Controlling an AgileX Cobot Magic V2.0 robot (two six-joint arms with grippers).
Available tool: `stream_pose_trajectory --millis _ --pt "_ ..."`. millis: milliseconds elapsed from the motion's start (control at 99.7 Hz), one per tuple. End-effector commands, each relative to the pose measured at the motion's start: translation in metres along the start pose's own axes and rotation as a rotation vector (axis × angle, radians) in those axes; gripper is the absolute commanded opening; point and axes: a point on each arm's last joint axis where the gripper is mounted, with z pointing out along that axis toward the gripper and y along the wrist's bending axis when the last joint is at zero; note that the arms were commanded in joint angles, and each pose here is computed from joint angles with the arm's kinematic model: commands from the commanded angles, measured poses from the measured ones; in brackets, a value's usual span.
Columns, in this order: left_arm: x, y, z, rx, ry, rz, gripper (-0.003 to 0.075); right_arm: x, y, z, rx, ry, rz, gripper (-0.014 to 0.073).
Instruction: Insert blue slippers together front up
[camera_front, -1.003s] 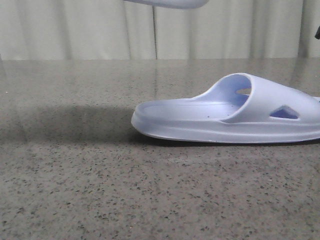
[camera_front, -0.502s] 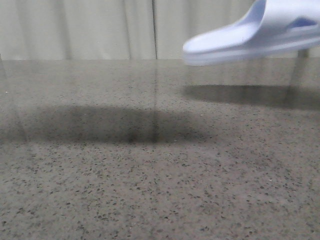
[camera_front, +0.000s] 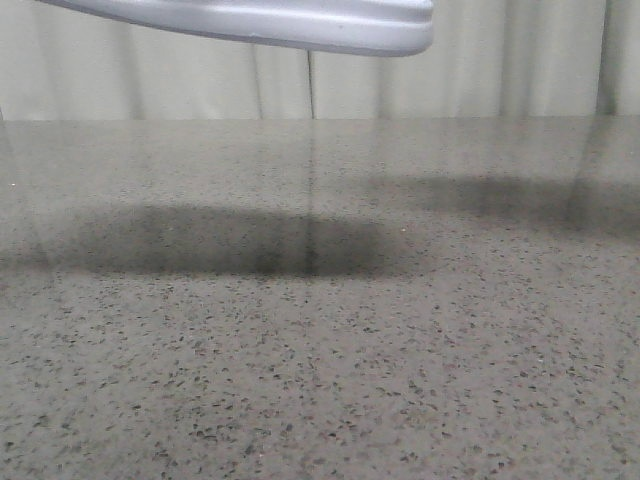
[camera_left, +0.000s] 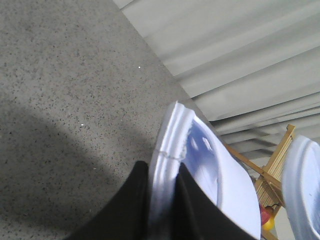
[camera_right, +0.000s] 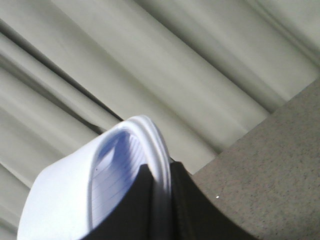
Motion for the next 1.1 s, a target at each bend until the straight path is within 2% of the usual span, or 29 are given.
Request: stream_pose_trajectory --millis 0,140,411,602,863,1093 --pt "-0.006 -0.008 0.003 0.036 -0.029 -0.071 0.0016 -0.009 0.01 -0.008 -0.043 -0.028 0.043 -0.0107" --pt "-0.007 -0.005 0.01 0.025 -0.015 -0.11 0.0016 0.001 0.01 -0.011 -0.035 0.084 0.095 -0.0107" --pt "-0.006 -0.006 0.012 0.043 0.006 -0.142 0.0017 0.009 0.009 -0.009 -0.017 0.166 0.115 -0.0107" --pt "-0.004 -0.009 0.011 0.076 0.024 -0.133 0.0016 0.02 0.002 0.007 0.044 0.259 0.158 -0.0107" --pt "-0.004 -0.01 0.011 0.084 0.027 -0.126 0.0016 0.028 -0.004 0.019 0.089 0.308 0.178 -0.0107" --pt "-0.001 -0.011 0.011 0.096 0.065 -0.131 0.0016 0.039 -0.002 0.026 0.078 0.369 0.197 -0.0107"
